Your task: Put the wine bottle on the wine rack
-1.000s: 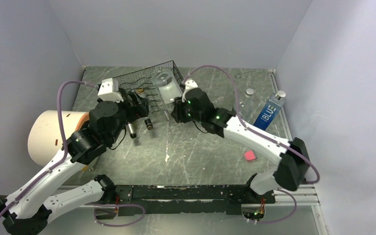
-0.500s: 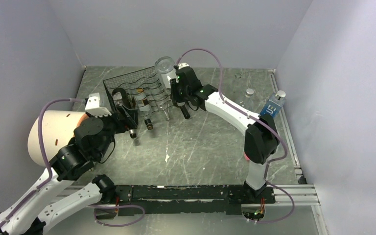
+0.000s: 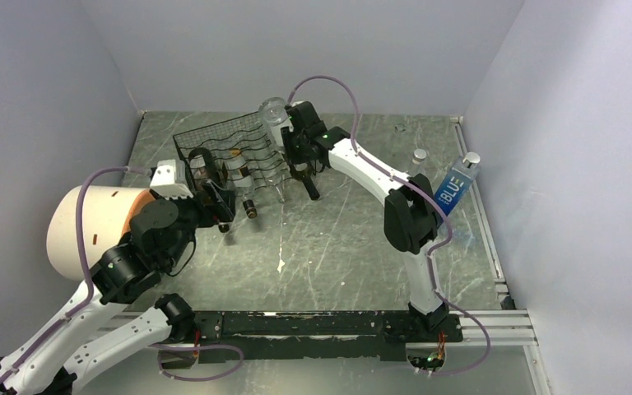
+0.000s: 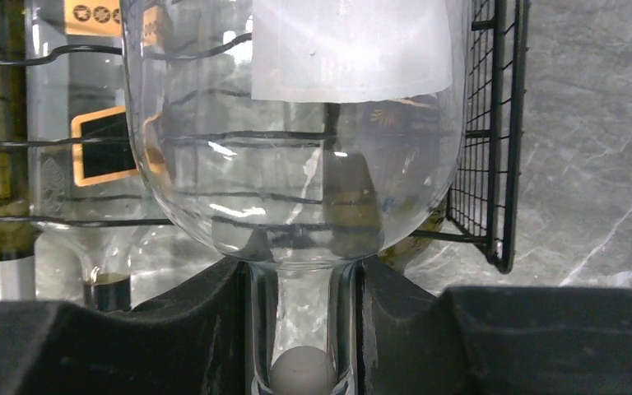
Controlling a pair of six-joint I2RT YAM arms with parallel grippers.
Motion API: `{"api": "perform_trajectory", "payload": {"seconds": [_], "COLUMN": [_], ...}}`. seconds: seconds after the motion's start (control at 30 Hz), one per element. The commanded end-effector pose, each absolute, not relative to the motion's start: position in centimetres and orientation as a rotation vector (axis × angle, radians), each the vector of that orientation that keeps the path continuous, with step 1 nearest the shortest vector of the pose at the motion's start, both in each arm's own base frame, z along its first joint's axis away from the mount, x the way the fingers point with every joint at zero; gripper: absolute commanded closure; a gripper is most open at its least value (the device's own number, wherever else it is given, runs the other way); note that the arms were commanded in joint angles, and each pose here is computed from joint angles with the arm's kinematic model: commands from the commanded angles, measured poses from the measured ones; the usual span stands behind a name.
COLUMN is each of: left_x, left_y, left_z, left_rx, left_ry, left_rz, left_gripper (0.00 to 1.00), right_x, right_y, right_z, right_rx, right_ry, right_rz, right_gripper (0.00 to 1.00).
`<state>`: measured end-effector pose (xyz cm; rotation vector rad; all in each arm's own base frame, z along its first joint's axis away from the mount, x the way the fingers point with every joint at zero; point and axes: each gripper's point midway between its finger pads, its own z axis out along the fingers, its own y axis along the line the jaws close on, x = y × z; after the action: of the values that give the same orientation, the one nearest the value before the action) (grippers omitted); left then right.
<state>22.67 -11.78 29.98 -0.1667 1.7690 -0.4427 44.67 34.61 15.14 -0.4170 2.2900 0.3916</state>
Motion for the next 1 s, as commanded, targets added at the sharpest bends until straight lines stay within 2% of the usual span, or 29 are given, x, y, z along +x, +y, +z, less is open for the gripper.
{"api": "perform_trajectory", "payload": {"seconds": [0.0, 0.33, 0.4, 0.47, 0.57, 0.63, 0.77, 0.97], "left_x": [22.8, 23.0, 23.0, 23.0, 23.2, 23.3, 23.4, 23.4], "left_y": [-12.1, -11.7, -11.7, -11.5, -11.0, -10.7, -11.0, -11.3], "left_z": [30.0, 29.8, 29.9, 29.9, 29.8, 29.9, 30.1, 30.1], "left_rx": [-0.153, -0.178, -0.179, -0.189, -0.224, -0.237, -0.227, -0.213], "left_ry": [1.762, 1.761, 1.757, 1.755, 1.748, 1.743, 1.734, 1.739], "left_rz": [-0.45, -0.432, -0.432, -0.427, -0.407, -0.394, -0.404, -0.407], "left_gripper": [0.04, 0.04, 0.04, 0.04, 0.04, 0.03, 0.03, 0.03], "right_x": [48.2, 49.3, 49.2, 49.0, 48.5, 48.2, 48.3, 47.1], "right_y": [36.1, 35.6, 35.5, 35.2, 34.7, 34.4, 33.5, 32.7], "right_z": [22.8, 20.2, 19.8, 19.7, 20.3, 20.8, 21.6, 24.5], "right_rx": [-0.38, -0.395, -0.404, -0.406, -0.428, -0.433, -0.405, -0.396], "right_ry": [2.054, 2.129, 2.145, 2.148, 2.121, 2.098, 2.082, 2.028], "right_rz": [0.449, 0.35, 0.338, 0.324, 0.318, 0.323, 0.285, 0.309], "right_gripper": [1.0, 0.98, 0.89, 0.77, 0.5, 0.39, 0.28, 0.27]}}
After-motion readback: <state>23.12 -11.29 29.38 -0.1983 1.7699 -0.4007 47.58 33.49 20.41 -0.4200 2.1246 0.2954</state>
